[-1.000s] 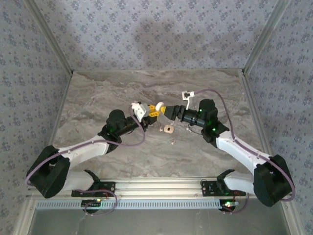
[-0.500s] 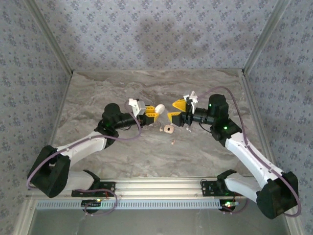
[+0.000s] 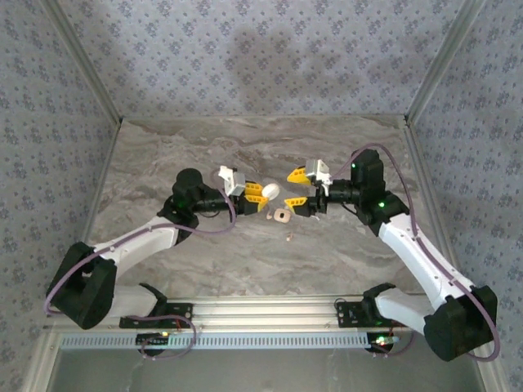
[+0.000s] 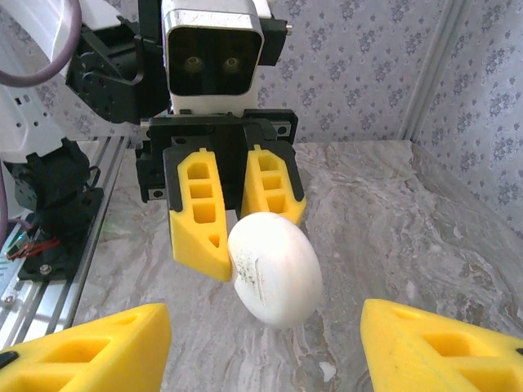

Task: Insert the wireless bluetooth earbuds into the charging case

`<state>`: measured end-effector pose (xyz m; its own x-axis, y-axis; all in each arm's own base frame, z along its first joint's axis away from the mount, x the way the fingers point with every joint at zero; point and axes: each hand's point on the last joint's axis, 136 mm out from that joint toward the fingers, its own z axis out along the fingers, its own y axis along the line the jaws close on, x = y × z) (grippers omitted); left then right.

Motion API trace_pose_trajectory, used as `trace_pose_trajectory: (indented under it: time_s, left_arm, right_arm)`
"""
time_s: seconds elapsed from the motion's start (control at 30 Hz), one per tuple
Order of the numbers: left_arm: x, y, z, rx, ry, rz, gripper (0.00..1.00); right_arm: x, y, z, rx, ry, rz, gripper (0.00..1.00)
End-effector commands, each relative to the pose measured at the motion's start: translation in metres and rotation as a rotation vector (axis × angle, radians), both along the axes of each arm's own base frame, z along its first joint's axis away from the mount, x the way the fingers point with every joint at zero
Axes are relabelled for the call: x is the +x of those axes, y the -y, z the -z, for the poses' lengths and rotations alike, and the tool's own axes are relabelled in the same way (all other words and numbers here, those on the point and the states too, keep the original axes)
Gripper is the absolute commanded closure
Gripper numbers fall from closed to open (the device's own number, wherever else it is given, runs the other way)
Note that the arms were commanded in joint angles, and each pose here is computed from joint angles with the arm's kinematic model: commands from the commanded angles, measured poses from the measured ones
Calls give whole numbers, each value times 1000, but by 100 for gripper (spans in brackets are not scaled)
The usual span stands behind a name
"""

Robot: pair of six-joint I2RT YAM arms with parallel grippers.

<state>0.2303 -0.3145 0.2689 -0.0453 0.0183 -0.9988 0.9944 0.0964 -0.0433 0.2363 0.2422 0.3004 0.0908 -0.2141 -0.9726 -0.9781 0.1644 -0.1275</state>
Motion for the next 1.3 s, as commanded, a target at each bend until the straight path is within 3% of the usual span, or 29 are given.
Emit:
trace_pose_trajectory:
  time_s: [0.0,0.3,1.27]
  left_arm:
    - [-5,0,-22,-21,57,38,77]
    - [-6,1,-24,-20,56,54,77]
    - [-27,5,-35,-40,77,168,77]
  right_arm:
    - [-3,1,-6,-11,39,-32,35]
    - [1,6,-3,-16,53,4,36]
    - [-23,-19,-7,-44,26,-274,41]
